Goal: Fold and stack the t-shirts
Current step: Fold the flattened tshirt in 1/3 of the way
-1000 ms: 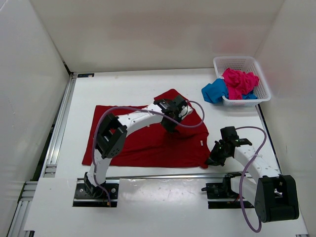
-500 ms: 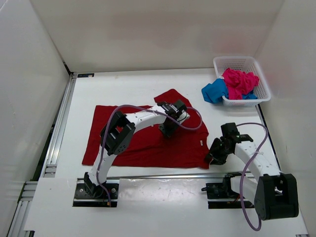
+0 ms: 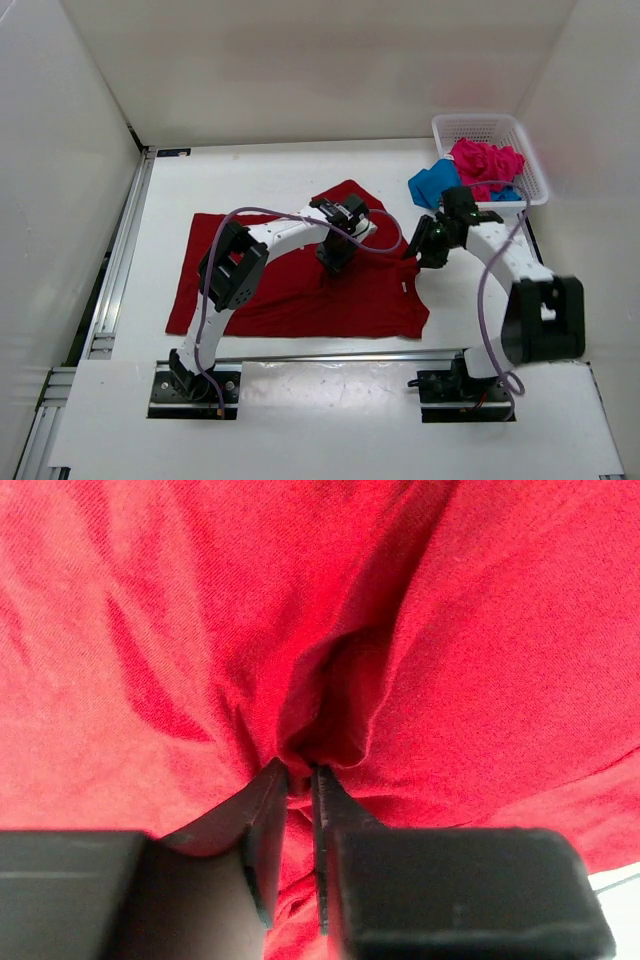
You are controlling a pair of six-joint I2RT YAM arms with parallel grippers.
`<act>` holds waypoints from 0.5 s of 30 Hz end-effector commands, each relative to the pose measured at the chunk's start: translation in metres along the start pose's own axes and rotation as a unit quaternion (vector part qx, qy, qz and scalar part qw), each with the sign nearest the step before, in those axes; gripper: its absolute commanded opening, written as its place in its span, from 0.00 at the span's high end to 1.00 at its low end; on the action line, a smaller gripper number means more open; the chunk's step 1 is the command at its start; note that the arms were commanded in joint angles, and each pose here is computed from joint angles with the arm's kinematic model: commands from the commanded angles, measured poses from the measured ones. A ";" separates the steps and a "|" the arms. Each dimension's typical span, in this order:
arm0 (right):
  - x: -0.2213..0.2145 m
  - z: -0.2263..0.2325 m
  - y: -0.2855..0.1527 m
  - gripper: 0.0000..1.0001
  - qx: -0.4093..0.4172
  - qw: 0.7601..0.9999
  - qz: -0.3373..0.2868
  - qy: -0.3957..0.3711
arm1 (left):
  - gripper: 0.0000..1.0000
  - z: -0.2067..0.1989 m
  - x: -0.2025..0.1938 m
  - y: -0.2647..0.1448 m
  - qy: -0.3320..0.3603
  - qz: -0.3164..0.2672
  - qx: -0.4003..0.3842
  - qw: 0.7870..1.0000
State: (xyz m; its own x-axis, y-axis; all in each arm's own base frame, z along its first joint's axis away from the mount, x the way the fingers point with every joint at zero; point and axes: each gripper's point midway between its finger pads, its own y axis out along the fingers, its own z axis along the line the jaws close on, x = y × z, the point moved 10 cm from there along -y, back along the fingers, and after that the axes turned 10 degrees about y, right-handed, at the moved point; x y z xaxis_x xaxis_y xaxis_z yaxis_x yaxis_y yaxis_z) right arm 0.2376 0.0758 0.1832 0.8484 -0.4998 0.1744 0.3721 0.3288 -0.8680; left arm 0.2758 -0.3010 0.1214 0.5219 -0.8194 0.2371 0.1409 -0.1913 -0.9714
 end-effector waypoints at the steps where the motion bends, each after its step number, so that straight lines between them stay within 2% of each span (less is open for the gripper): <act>1: 0.018 0.017 0.017 0.50 0.053 0.998 0.026 -0.026 | 0.69 -0.001 0.005 -0.021 0.000 -0.028 -0.015 0.999; 2: 0.020 0.017 0.028 0.50 0.056 0.997 0.048 -0.020 | 0.69 -0.001 0.005 -0.021 0.000 -0.028 -0.015 0.999; 8: 0.026 0.024 0.056 0.50 0.055 0.995 0.083 -0.020 | 0.68 0.002 0.005 -0.023 -0.005 -0.029 -0.019 0.999; 15: 0.033 0.028 0.073 0.50 0.053 0.995 0.088 -0.018 | 0.68 0.008 0.004 -0.024 -0.013 -0.030 -0.021 0.999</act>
State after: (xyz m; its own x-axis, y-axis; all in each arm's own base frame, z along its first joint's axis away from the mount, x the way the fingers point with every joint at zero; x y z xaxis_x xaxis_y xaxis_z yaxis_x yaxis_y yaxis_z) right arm 0.2892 0.1004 0.1341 0.9090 -0.4167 0.0114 0.2204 0.4572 -0.8616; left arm 0.2788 -0.2967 0.1216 0.5381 -0.8090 0.2364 0.1128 -0.2088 -0.9714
